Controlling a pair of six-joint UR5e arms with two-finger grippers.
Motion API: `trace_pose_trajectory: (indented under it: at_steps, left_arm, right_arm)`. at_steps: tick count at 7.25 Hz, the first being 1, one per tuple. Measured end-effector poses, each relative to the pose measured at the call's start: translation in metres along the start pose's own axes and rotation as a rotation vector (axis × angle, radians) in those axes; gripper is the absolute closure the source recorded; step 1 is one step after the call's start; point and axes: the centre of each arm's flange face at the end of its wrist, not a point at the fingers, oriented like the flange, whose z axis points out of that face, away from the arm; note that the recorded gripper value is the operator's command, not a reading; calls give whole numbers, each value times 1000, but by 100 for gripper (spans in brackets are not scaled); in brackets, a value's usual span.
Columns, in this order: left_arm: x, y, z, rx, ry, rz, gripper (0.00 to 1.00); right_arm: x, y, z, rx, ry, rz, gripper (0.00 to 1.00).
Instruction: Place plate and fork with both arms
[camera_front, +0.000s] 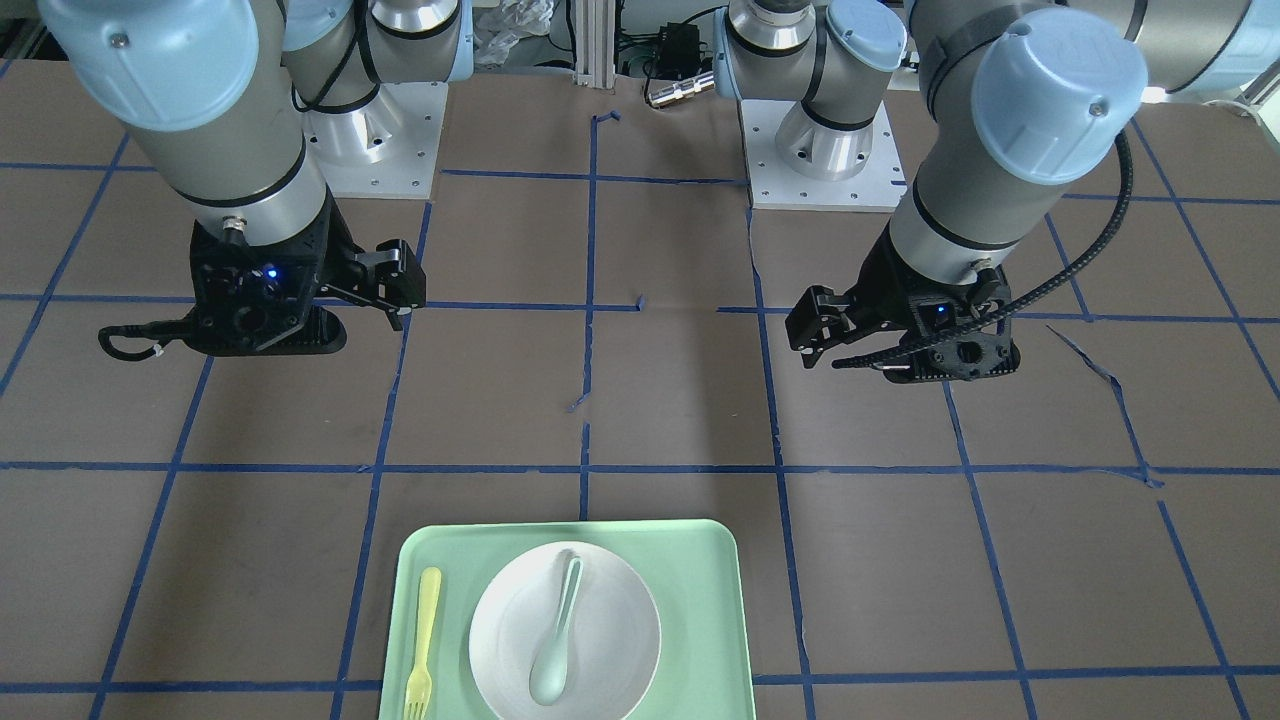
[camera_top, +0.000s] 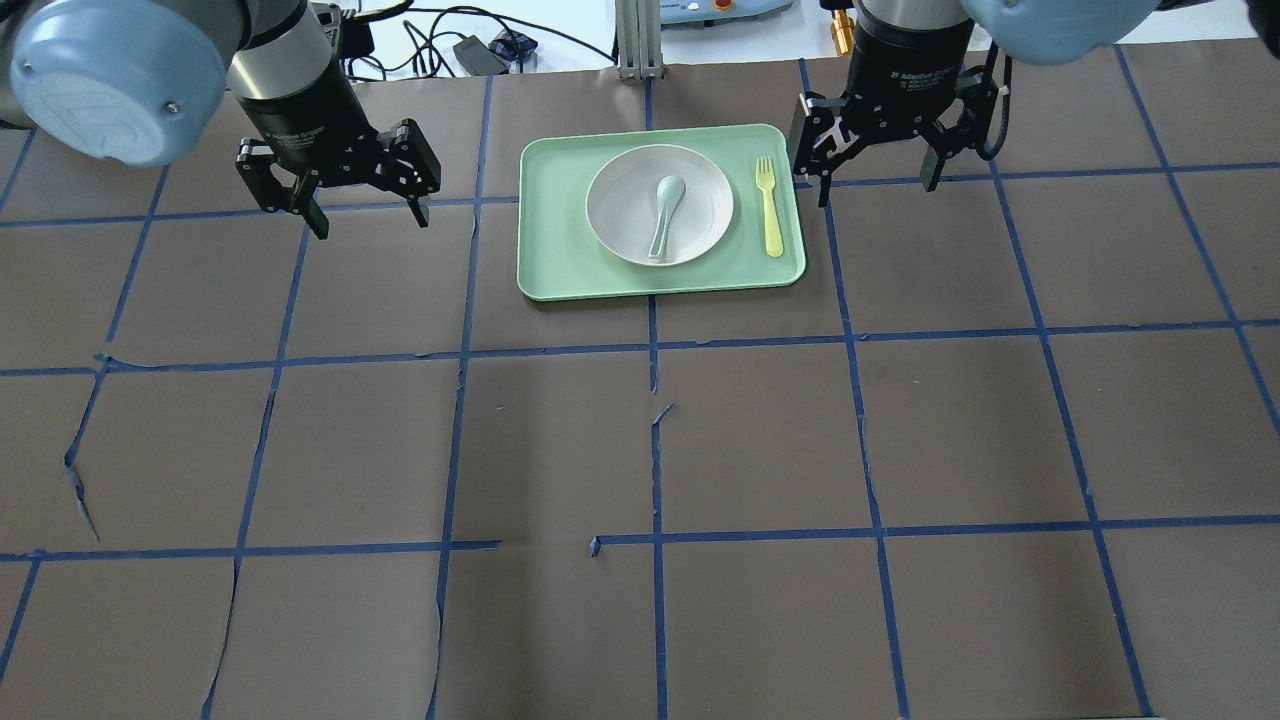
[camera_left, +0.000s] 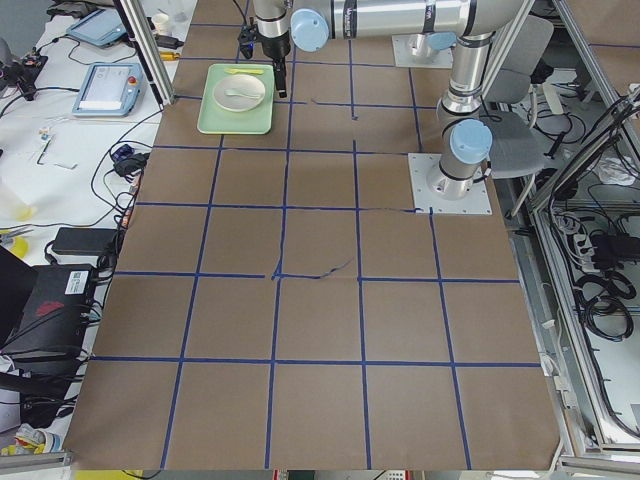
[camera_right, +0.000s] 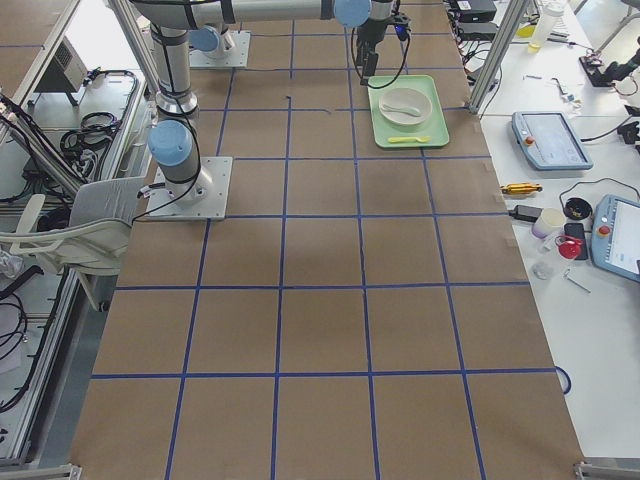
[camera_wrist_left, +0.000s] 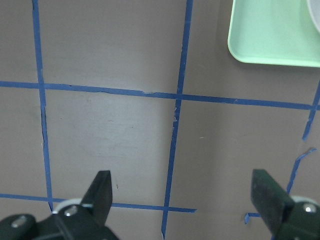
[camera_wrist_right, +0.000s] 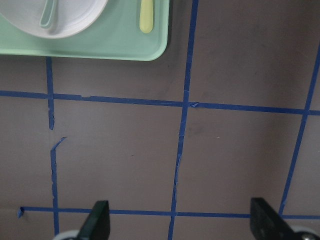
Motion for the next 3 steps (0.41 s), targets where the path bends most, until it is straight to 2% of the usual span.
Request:
trace_pose_trajectory:
  at_steps: [3]
  left_arm:
    - [2,1,1,-2,0,27,0]
  right_arm:
    - [-1,14,-16,20,-5,-1,0]
